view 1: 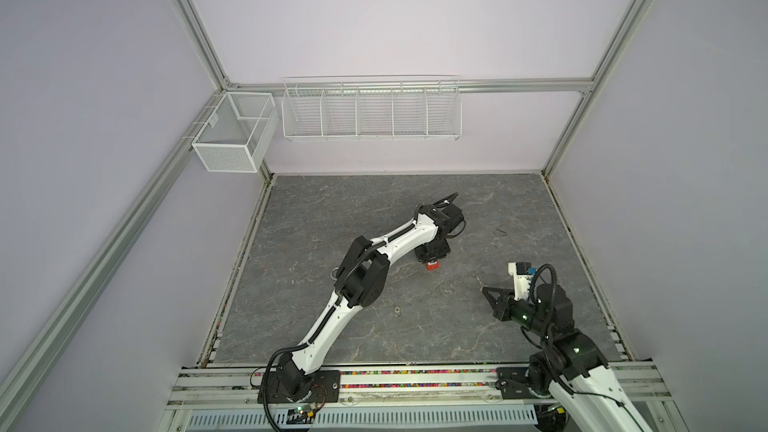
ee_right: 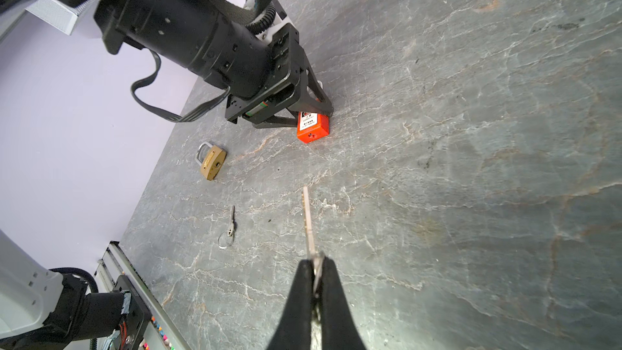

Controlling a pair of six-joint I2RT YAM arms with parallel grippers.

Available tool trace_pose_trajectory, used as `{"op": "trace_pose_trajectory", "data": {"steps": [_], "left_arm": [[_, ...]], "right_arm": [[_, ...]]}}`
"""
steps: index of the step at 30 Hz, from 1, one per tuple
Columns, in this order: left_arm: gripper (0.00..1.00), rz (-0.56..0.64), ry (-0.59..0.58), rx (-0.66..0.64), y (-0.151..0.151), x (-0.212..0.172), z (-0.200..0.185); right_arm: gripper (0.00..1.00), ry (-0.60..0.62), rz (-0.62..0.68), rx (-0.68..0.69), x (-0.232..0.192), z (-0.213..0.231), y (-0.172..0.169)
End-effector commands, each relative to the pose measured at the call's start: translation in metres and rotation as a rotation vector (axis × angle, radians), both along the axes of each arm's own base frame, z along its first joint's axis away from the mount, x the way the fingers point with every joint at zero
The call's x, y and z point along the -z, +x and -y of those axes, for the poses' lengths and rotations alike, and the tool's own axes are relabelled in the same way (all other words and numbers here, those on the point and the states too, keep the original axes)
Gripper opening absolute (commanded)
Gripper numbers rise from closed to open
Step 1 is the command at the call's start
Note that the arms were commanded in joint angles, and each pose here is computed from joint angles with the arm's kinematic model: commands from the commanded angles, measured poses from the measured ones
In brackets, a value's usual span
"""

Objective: Unlock with the key
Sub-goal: 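Close the left gripper on the red padlock body and lift it, then bring the red padlock toward the key while the right gripper advances the key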

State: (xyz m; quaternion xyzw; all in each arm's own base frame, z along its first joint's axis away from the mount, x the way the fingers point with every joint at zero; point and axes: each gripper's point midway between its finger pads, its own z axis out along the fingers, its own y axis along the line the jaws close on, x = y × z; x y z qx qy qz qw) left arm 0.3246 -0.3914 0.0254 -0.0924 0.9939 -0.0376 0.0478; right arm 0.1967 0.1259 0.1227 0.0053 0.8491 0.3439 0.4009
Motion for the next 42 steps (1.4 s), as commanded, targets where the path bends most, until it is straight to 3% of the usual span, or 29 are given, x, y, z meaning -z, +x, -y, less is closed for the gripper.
{"op": "trace_pose_trajectory", "data": {"steps": [1, 6, 9, 15, 18, 25, 30, 42], "left_arm": [[0.0, -0.176, 0.07, 0.056, -0.024, 0.028, -0.022], [0.0, 0.05, -0.104, 0.043, 0.017, -0.043, -0.004], [0.0, 0.191, -0.249, -0.024, 0.025, -0.087, 0.0], [0.0, 0.361, -0.616, -0.197, 0.028, -0.117, -0.01], [0.0, 0.409, -0.728, -0.257, 0.029, -0.127, -0.024], [0.0, 0.511, -0.774, -0.339, 0.021, -0.137, -0.056], [0.0, 0.539, -0.852, -0.36, 0.022, -0.142, -0.055], [0.0, 0.539, -0.891, -0.356, 0.019, -0.145, -0.05]], "right_arm": [[0.06, 0.018, 0.004, -0.036, 0.001, -0.007, 0.002], [0.06, 0.075, 0.025, -0.159, -0.01, -0.032, 0.014], [0.06, 0.079, 0.049, -0.154, -0.014, -0.036, 0.029], [0.06, 0.081, 0.045, -0.237, -0.019, -0.065, 0.058], [0.06, 0.093, 0.051, -0.265, -0.018, -0.088, 0.063], [0.06, 0.082, 0.065, -0.243, -0.022, -0.11, 0.069], [0.06, 0.049, 0.022, -0.249, -0.016, -0.119, 0.072], [0.06, 0.016, -0.02, -0.211, -0.009, -0.125, 0.086]]}}
